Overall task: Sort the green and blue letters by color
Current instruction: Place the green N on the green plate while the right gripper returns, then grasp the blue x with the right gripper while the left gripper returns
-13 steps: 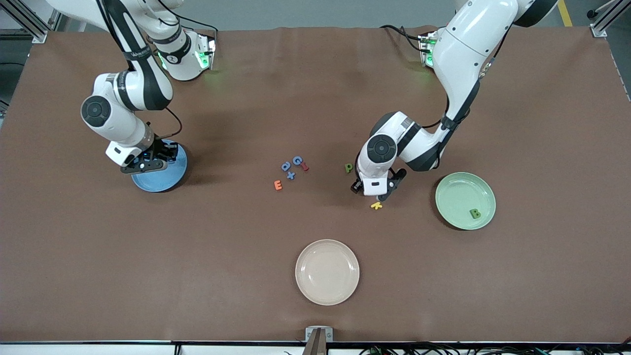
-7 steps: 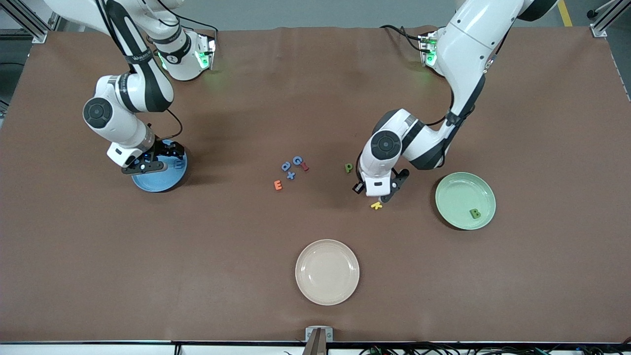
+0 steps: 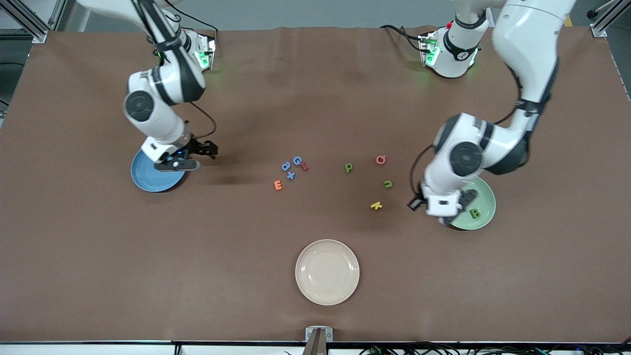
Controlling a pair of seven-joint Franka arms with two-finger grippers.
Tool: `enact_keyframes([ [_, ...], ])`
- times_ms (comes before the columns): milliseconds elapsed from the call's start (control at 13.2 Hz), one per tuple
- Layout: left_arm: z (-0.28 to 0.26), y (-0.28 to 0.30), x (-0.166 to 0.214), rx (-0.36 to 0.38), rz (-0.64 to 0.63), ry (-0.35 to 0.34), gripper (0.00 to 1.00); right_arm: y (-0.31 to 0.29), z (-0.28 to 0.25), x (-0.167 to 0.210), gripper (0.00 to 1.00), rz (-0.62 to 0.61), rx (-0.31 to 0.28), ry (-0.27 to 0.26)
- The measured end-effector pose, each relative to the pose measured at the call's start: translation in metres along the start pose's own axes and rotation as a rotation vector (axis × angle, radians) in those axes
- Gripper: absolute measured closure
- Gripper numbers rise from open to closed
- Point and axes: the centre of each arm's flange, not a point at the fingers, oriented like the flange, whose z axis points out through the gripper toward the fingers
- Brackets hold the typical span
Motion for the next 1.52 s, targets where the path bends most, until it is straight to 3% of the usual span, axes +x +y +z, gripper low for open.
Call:
enact_keyframes([
  [380, 0.028, -0.068, 0.076, 0.055, 0.09, -0.008, 0.67, -0.115, 0.006, -0.033, 0.01, 0.142, 0.023, 0.039],
  [684, 0.061, -0.081, 0.086, 0.092, 0.1, -0.027, 0.66, -0.142, 0.038, -0.045, 0.05, 0.255, 0.025, 0.042],
  [760, 0.064, -0.08, 0.084, 0.094, 0.104, -0.03, 0.59, -0.149, 0.039, -0.044, 0.05, 0.278, 0.03, 0.045],
  [1141, 0.056, -0.067, 0.071, 0.092, 0.127, -0.033, 0.06, -0.201, 0.033, -0.014, 0.0, 0.407, 0.083, 0.08],
  [1217, 0.051, -0.06, 0.061, 0.092, 0.134, -0.038, 0.0, -0.212, 0.037, -0.006, 0.0, 0.403, 0.089, 0.085],
  [1521, 0.027, -0.035, 0.028, 0.077, 0.132, -0.033, 0.06, -0.247, 0.058, 0.009, 0.06, 0.338, 0.082, 0.114],
])
